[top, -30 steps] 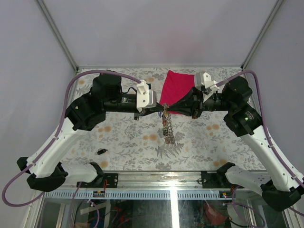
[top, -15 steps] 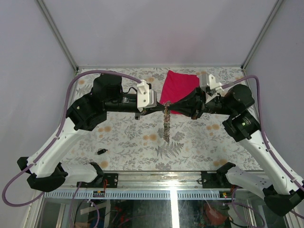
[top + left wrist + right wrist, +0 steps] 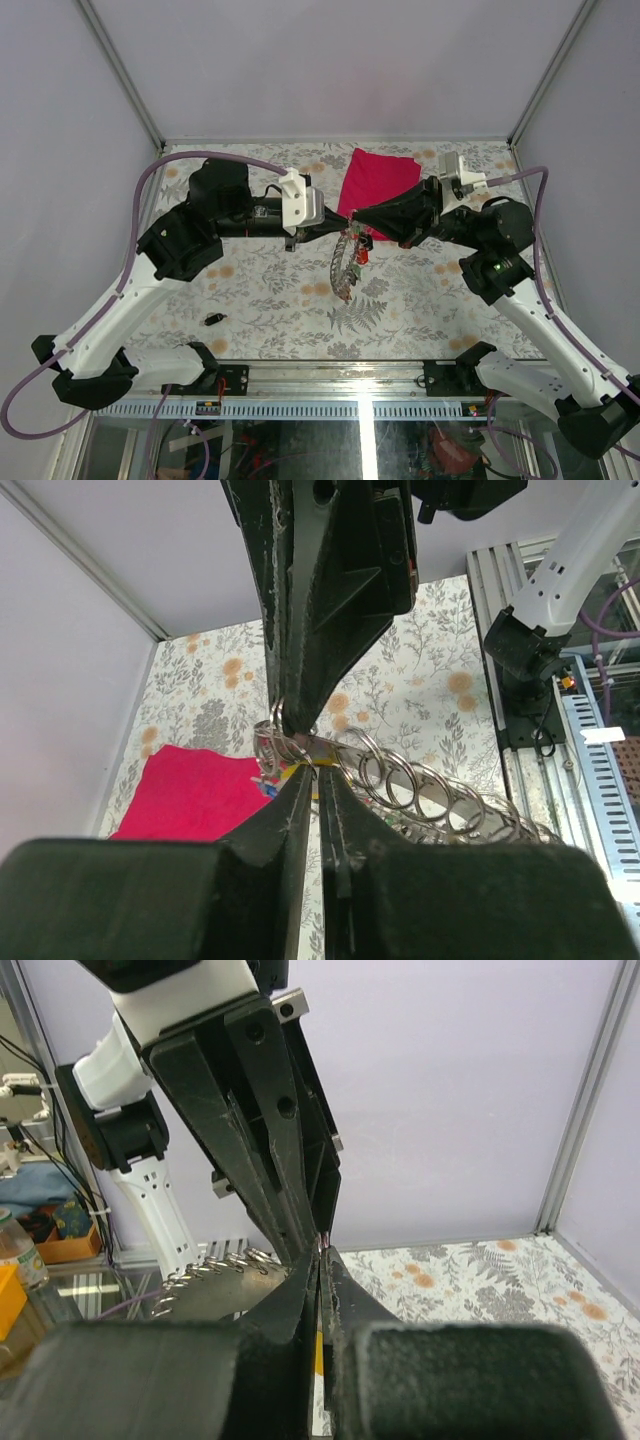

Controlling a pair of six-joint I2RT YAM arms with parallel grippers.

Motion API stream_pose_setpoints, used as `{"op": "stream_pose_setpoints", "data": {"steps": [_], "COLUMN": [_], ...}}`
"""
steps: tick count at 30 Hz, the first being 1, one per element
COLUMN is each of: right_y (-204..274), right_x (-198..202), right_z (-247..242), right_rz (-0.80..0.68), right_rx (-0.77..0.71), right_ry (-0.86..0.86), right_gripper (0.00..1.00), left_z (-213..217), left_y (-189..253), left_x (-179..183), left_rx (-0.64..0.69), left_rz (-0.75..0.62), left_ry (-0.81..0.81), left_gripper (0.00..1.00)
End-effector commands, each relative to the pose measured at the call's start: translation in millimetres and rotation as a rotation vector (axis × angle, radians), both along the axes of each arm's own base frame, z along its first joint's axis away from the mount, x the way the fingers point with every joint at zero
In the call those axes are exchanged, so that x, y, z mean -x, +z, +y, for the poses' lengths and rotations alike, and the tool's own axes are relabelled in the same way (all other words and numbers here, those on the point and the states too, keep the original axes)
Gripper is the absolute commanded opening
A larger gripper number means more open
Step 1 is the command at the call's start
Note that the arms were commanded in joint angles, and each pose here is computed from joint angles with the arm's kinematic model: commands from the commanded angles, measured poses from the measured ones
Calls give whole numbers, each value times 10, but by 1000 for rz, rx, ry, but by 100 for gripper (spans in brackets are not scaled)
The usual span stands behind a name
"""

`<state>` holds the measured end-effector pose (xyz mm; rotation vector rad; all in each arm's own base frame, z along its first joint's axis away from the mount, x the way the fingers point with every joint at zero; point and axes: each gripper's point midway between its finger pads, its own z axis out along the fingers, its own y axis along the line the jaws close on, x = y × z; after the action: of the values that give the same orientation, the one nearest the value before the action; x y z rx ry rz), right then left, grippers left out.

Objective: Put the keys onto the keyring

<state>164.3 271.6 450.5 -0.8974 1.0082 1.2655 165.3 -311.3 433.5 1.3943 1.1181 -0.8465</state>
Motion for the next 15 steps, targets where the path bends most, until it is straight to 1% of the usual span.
{"op": "stream_pose_setpoints", "data": {"steps": [1, 3, 6, 12, 15], "right_y": [514, 502, 487, 462, 455], "right_x": [135, 151, 183, 234, 241], "right_z": [-142, -143, -141, -140, -143], "right_rz": [-137, -144, -161, -188, -193], "right_rx": [-166, -153, -132, -97, -85], "right_ry": [-29, -26, -17, -3, -5], "right_gripper": [0, 0, 0, 0, 0], "left_z": [-21, -12, 9, 58, 72], "left_y": [191, 237, 315, 469, 514], "left_x": [67, 48, 44, 12, 17], "left_rx": [84, 111, 159, 259, 301], "left_rz": [-23, -28, -30, -35, -35], "left_ry": [-17, 1, 21, 71, 78], "left_gripper": [11, 18, 24, 27, 31]}}
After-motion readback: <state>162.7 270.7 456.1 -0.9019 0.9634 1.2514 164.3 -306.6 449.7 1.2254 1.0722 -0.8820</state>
